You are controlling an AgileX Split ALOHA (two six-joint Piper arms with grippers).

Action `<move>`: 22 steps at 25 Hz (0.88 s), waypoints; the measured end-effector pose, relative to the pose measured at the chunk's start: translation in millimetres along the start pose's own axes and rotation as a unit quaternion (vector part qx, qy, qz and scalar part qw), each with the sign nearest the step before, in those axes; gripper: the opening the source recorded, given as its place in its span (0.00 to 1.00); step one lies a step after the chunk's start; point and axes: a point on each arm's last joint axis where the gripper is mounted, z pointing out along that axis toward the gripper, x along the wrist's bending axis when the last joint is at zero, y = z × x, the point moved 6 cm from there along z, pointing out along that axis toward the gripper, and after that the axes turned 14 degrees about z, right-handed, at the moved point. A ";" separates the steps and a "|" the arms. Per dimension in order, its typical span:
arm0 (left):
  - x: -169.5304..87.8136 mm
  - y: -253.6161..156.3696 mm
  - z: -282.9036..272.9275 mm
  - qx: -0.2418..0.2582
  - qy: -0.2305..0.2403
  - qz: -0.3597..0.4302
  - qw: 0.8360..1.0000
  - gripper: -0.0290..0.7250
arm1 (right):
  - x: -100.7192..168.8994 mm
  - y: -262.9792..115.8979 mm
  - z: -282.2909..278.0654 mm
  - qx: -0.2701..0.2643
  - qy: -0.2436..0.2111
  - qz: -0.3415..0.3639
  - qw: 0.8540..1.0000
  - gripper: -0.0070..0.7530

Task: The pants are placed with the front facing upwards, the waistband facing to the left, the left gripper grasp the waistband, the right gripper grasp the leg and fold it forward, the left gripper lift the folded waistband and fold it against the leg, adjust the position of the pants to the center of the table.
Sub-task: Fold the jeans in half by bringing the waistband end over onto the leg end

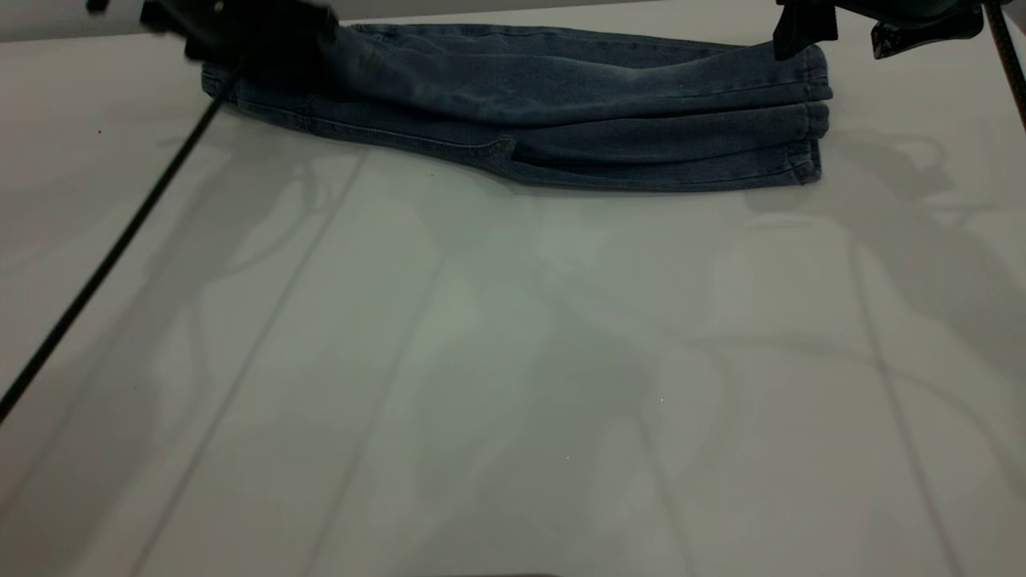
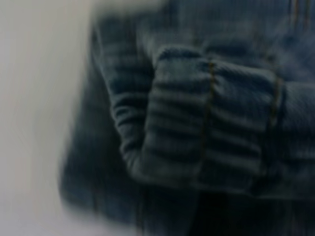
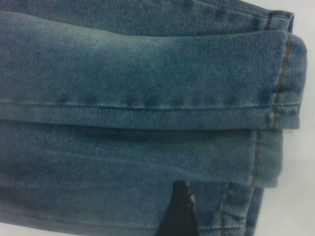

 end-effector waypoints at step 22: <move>105.8 -20.1 -23.0 0.093 0.049 -0.131 0.986 0.63 | 34.7 -24.1 -1.2 0.033 0.024 -0.079 0.996 0.75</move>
